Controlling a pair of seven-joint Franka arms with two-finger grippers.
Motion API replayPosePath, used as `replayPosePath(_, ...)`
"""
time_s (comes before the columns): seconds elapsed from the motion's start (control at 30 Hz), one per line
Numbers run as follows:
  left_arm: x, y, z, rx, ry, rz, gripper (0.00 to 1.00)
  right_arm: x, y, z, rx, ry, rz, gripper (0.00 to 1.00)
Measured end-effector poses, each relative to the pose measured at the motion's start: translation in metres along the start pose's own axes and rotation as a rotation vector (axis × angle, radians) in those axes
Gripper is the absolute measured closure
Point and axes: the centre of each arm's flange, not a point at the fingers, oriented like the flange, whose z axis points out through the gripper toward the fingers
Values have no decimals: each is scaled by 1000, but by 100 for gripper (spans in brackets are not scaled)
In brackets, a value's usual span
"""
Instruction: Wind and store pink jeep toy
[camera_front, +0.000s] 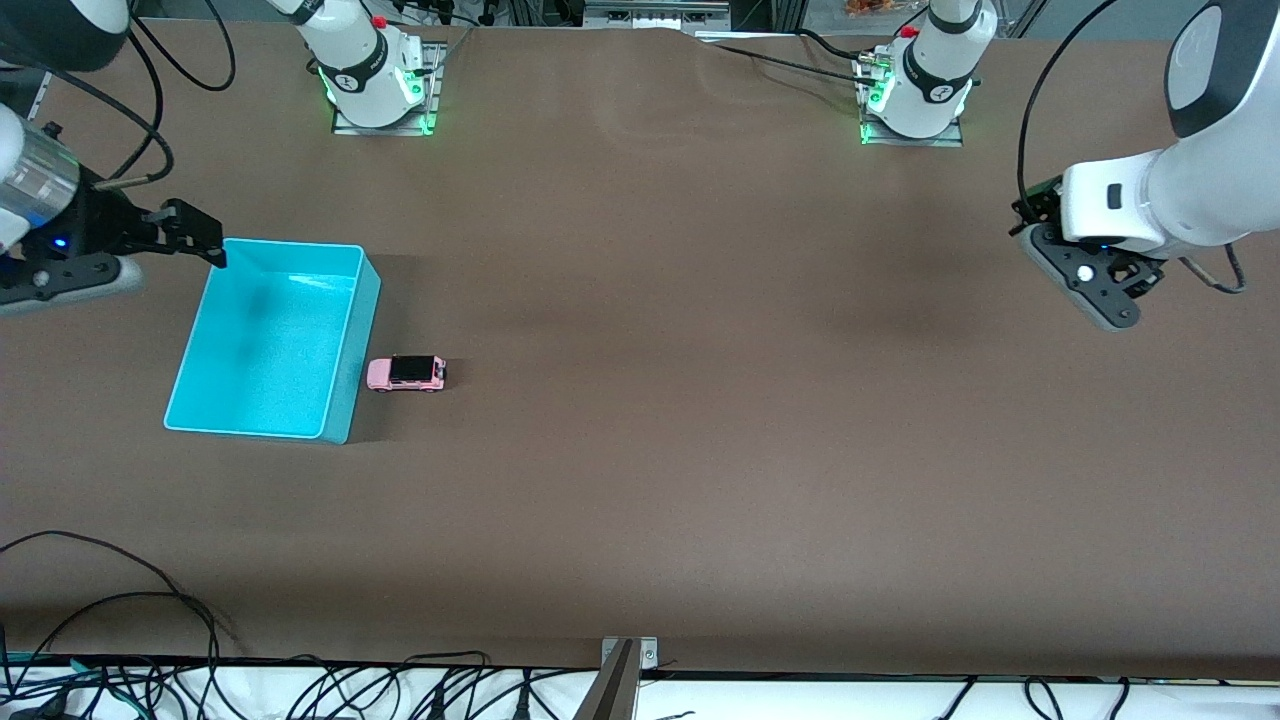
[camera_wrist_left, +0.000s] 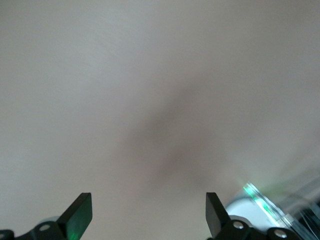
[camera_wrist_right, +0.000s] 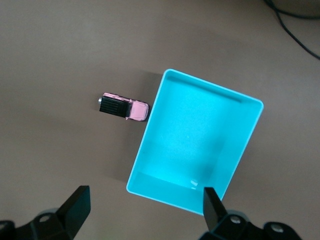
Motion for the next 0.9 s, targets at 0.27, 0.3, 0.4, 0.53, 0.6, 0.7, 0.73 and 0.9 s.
replayPosePath(0.27,-31,-47,8,98,123,-101,0,23,-16,33,13,-30,-289,0)
replayPosePath(0.3,-32,-50,9,101,127,-106,0,25,-17,38,15,-35,-323,0)
replayPosePath(0.4,-33,-53,9,112,139,-111,0,33,-18,55,29,-57,-448,0)
replayPosePath(0.53,-33,-55,10,123,153,-123,0,43,-20,81,55,-90,-610,0)
replayPosePath(0.6,-36,-58,13,121,161,-137,0,48,-20,97,71,-105,-677,0)
replayPosePath(0.7,-43,-61,17,105,179,-155,0,58,-20,122,94,-114,-767,0)
replayPosePath(0.73,-45,-61,19,102,184,-160,0,62,-19,130,101,-112,-797,0)
replayPosePath(0.9,-60,-59,24,100,197,-179,0,79,-18,172,116,-99,-932,0)
